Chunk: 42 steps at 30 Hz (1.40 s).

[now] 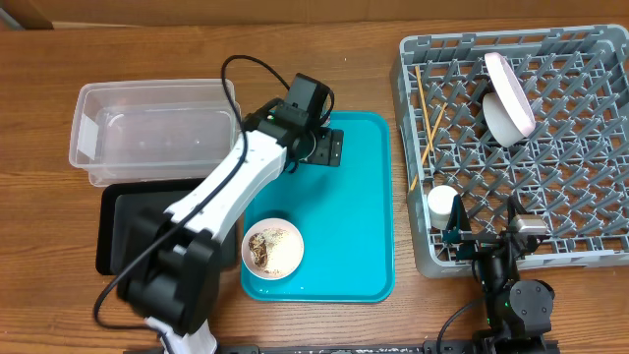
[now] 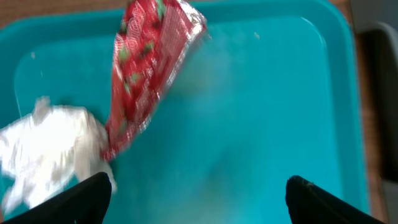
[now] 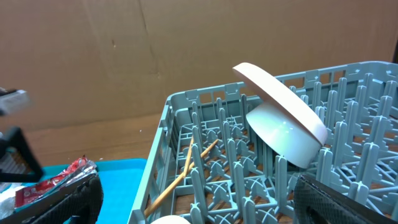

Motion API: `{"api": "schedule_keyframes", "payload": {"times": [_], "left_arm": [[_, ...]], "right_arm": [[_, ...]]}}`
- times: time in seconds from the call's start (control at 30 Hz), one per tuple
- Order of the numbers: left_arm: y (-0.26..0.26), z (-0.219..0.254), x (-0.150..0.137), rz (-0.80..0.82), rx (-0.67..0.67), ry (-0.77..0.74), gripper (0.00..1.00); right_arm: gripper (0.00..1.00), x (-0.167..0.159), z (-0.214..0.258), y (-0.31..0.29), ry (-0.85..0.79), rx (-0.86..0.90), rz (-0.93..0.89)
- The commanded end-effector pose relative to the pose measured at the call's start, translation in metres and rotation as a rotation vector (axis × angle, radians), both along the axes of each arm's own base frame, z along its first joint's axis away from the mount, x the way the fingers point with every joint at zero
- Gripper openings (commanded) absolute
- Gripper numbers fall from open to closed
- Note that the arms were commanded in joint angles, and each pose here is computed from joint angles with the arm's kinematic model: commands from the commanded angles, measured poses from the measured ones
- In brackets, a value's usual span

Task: Sort waste into correct bins and load items into the dishwasher
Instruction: 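Reach the left gripper to the red wrapper and grasp it, then carry the red wrapper into the clear plastic container and release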

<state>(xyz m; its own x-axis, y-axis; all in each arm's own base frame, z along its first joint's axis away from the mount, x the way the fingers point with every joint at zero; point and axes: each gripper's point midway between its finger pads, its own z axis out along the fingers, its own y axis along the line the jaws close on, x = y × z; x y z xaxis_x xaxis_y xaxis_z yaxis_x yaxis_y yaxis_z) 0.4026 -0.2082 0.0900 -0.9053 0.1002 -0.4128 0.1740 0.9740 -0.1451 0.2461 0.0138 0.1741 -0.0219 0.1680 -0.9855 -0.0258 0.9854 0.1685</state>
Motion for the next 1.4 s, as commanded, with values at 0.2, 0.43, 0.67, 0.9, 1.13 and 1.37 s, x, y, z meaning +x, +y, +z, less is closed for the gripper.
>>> {"api": "schedule_keyframes", "payload": {"times": [0.2,0.43,0.67,0.9,1.13,1.37], "left_arm": [[0.013,-0.035,0.052,0.024,0.161,-0.135,0.82],[0.016,-0.051,0.057,0.037,0.192,-0.133,0.71],[0.018,-0.064,0.040,0.018,0.204,-0.053,0.38],[0.004,-0.060,0.025,-0.021,0.115,0.021,0.04],[-0.005,0.037,0.034,0.013,-0.004,-0.039,0.04],[0.062,0.097,0.013,0.190,0.099,-0.013,0.04]], "right_arm": [[1.00,0.000,-0.002,-0.002,-0.003,0.003,-0.009],[1.00,0.000,-0.002,-0.002,-0.003,0.003,-0.009],[1.00,0.000,-0.002,-0.002,-0.003,0.003,-0.009],[1.00,0.000,-0.002,-0.002,-0.003,0.003,-0.010],[1.00,0.000,-0.002,-0.002,-0.003,0.003,-0.009],[1.00,0.000,-0.002,-0.002,-0.003,0.003,-0.010]]}}
